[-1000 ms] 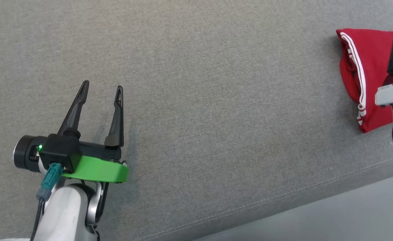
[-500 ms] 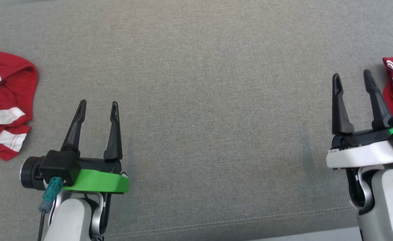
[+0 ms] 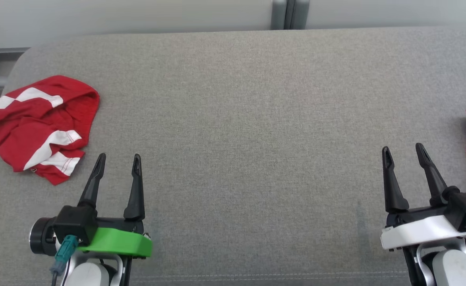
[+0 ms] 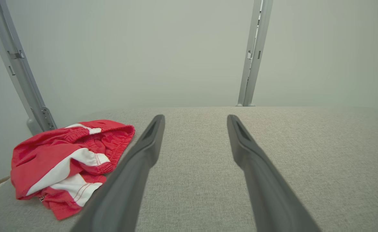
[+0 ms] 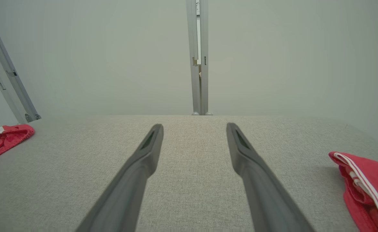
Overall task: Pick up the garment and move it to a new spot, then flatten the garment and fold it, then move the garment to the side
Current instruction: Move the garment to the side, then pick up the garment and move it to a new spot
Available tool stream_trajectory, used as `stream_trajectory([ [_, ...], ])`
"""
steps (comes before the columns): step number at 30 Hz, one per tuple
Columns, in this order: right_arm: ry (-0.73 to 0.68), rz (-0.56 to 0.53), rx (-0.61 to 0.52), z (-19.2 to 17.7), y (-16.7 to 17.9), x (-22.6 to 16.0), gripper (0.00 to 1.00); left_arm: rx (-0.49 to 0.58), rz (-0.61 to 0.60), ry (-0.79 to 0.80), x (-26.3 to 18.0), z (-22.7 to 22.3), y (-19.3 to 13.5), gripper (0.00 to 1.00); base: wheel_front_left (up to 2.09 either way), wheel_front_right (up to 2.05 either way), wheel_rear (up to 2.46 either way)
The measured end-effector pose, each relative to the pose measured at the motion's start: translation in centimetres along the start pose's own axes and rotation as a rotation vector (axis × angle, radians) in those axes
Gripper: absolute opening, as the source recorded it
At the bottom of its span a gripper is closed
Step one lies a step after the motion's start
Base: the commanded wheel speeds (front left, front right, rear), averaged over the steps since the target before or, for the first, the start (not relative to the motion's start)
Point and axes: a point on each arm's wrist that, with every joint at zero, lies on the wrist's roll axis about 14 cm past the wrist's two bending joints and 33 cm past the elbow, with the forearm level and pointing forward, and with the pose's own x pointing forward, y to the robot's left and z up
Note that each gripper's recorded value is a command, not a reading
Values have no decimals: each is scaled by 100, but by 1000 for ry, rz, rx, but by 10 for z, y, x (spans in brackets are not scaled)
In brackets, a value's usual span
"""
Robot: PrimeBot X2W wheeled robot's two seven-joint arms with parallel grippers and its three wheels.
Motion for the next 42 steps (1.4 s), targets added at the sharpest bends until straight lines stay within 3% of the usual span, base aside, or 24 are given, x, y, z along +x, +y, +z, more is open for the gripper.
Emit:
stream_trajectory([
  [19, 20, -37, -38, 15, -4, -44, 100, 13, 9, -19, -32, 12, 6, 100, 0, 0, 0],
  [42, 13, -51, -49, 20, -7, -46, 100, 13, -3, 8, -31, 5, 2, 100, 0, 0, 0],
])
